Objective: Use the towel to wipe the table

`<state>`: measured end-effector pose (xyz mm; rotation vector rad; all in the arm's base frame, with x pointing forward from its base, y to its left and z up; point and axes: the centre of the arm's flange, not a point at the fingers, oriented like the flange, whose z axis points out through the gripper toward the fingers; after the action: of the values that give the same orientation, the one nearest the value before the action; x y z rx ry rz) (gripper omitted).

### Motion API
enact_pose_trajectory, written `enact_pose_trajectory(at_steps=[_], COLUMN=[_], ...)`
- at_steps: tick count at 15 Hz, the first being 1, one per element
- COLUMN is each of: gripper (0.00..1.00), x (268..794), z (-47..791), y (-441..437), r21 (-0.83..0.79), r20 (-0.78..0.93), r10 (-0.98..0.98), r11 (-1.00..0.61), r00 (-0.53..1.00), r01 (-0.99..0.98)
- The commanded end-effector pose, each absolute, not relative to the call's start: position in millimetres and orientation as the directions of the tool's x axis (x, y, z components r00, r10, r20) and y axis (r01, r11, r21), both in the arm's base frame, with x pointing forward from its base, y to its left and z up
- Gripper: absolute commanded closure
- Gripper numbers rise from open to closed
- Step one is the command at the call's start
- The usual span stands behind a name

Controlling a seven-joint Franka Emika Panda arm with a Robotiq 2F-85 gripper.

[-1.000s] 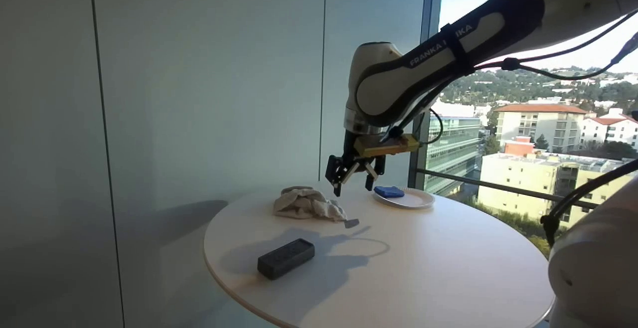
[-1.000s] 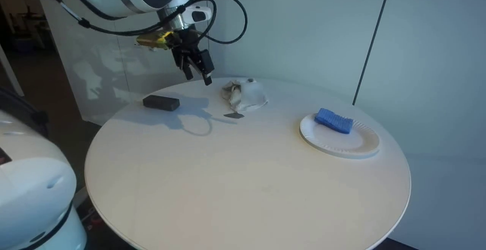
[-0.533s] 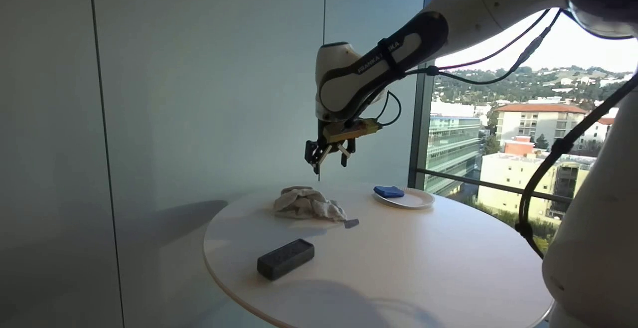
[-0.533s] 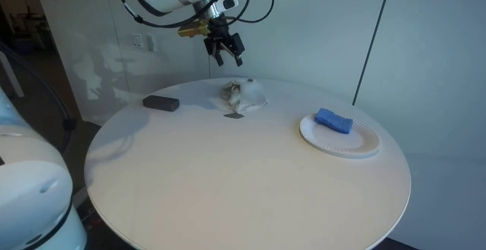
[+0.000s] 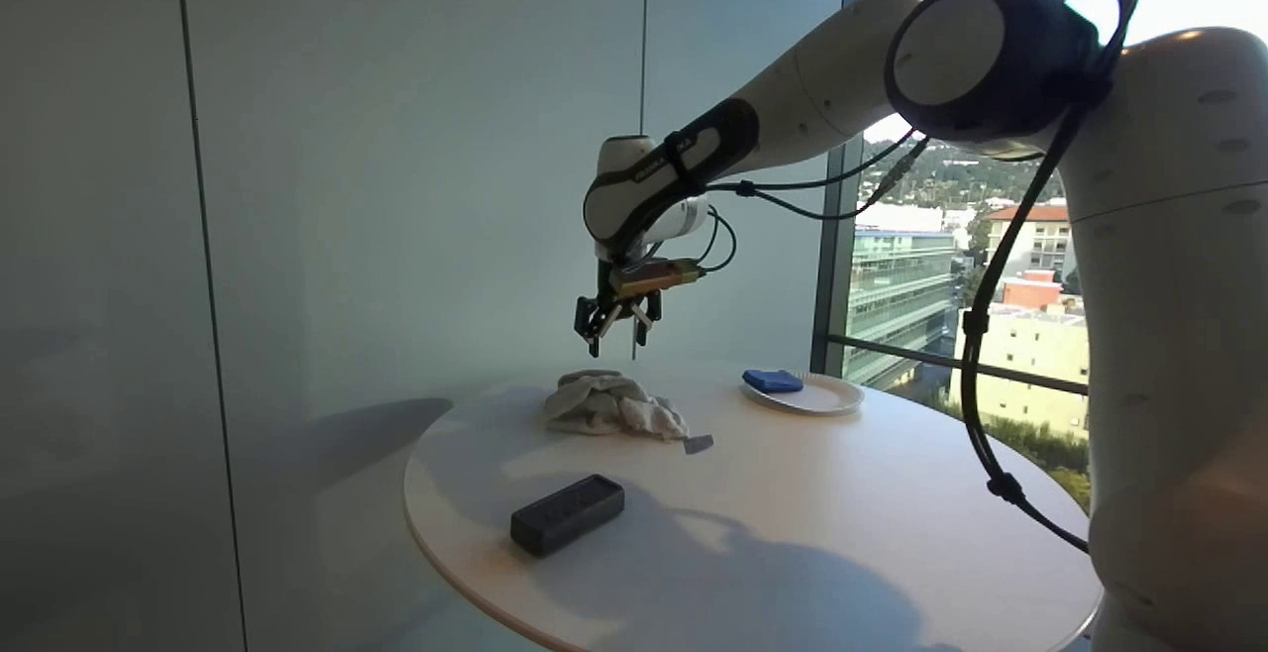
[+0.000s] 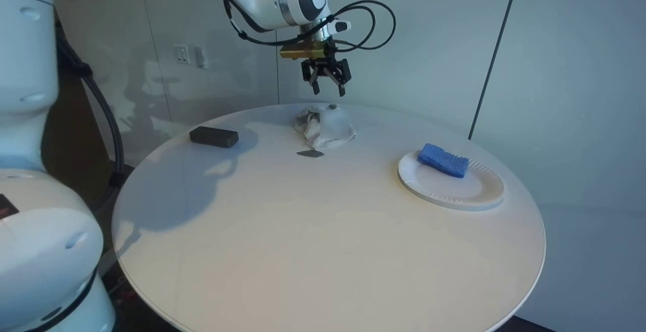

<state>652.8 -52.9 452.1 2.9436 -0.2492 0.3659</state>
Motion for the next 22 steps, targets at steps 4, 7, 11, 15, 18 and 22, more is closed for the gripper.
enact_pose_trajectory(at_steps=[4,7,11,15,18,22], gripper=[0.0,0.25,0.48,0.8,0.94,0.91], x=[775.6,799.0,801.3,779.4,755.1,703.0], z=[403.7,357.7,342.0,391.7,458.9,528.9], y=[-50.0,-49.3,-40.6,-13.0,-4.5,0.6], r21=[-0.053,0.034,0.057,0.104,0.171,0.223], r20=[0.16,0.049,-0.027,-0.025,0.078,0.204], r10=[-0.058,-0.1,-0.145,-0.155,-0.188,-0.299], r11=[-0.997,-0.994,-0.988,-0.983,-0.965,-0.913], r00=[0.985,0.994,0.989,0.988,0.979,0.932], r01=[-0.05,-0.102,-0.143,-0.152,-0.199,-0.341])
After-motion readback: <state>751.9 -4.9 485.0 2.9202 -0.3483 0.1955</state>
